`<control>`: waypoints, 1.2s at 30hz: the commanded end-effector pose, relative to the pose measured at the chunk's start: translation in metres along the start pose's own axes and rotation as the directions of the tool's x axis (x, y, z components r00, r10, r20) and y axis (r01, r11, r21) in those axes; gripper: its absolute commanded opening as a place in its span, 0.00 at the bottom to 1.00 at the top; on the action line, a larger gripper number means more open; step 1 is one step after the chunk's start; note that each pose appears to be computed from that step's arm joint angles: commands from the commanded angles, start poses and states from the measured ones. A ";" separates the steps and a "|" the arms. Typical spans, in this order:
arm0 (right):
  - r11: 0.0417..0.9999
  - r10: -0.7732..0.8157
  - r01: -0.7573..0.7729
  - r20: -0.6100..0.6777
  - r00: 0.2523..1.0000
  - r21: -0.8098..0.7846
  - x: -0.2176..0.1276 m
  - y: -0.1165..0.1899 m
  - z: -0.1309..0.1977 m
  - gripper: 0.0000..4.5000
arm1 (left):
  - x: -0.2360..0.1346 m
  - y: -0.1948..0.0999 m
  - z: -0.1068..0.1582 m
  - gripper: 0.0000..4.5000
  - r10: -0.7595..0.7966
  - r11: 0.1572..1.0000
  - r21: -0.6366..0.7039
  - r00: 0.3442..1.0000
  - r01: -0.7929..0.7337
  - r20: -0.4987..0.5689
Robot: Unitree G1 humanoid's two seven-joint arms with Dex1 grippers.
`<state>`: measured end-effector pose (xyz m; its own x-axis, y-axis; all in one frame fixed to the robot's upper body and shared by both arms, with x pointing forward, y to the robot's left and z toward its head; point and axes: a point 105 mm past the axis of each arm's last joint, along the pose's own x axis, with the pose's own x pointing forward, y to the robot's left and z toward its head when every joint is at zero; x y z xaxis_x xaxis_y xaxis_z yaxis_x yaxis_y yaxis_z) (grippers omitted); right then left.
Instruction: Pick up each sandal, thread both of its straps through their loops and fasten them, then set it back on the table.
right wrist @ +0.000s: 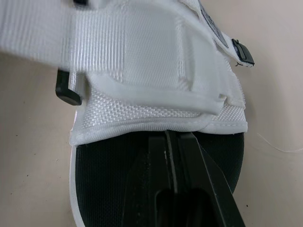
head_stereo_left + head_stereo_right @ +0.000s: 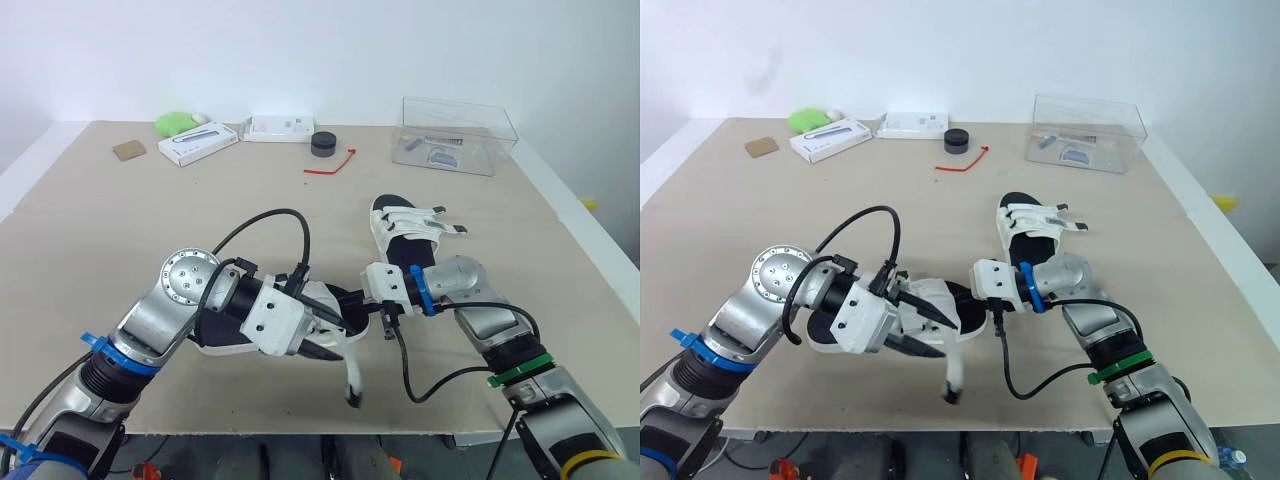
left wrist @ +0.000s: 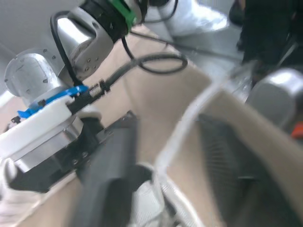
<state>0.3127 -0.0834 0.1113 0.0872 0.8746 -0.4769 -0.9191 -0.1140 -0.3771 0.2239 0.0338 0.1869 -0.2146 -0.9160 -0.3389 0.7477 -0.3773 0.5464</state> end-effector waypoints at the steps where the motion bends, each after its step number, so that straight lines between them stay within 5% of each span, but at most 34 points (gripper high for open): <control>1: 0.999 0.021 -0.018 -0.075 0.997 0.033 -0.001 0.004 -0.016 0.00 | -0.007 0.003 0.017 0.84 0.031 0.994 -0.109 0.997 -0.024 0.066; 3: 0.999 0.024 -0.022 -0.075 0.997 0.032 -0.001 0.004 -0.017 0.00 | -0.010 0.003 0.018 0.99 0.034 0.982 -0.185 0.997 -0.021 0.071; 7: 0.999 0.030 -0.028 -0.078 0.997 0.030 -0.001 0.004 -0.017 0.00 | -0.022 0.001 0.020 0.99 0.047 0.915 -0.403 0.994 -0.004 0.096; 12: 0.999 0.026 -0.023 -0.068 0.997 0.035 0.001 0.001 -0.014 0.00 | -0.070 0.005 0.023 0.99 0.171 0.632 -0.775 0.972 0.019 0.162; 18: 0.999 0.035 -0.033 -0.060 0.998 0.043 0.001 0.005 -0.012 0.00 | -0.088 -0.048 0.021 0.99 0.101 0.436 -0.897 0.987 0.070 0.127; 27: 0.998 0.034 -0.031 -0.048 0.998 0.060 0.004 0.009 -0.011 0.00 | -0.045 -0.088 -0.022 0.99 0.175 0.486 -0.860 0.981 -0.158 -0.082; 36: 0.997 0.024 -0.021 -0.048 0.999 0.068 0.005 0.009 -0.011 0.00 | -0.014 -0.066 -0.035 0.99 0.212 0.469 -0.870 0.976 -0.153 -0.057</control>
<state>0.3108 -0.0805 0.1117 0.0841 0.8761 -0.4748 -0.9306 -0.1013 -0.3517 0.1941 0.0795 0.1288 -0.0276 -0.9678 -0.2501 0.9283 0.0680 -0.3656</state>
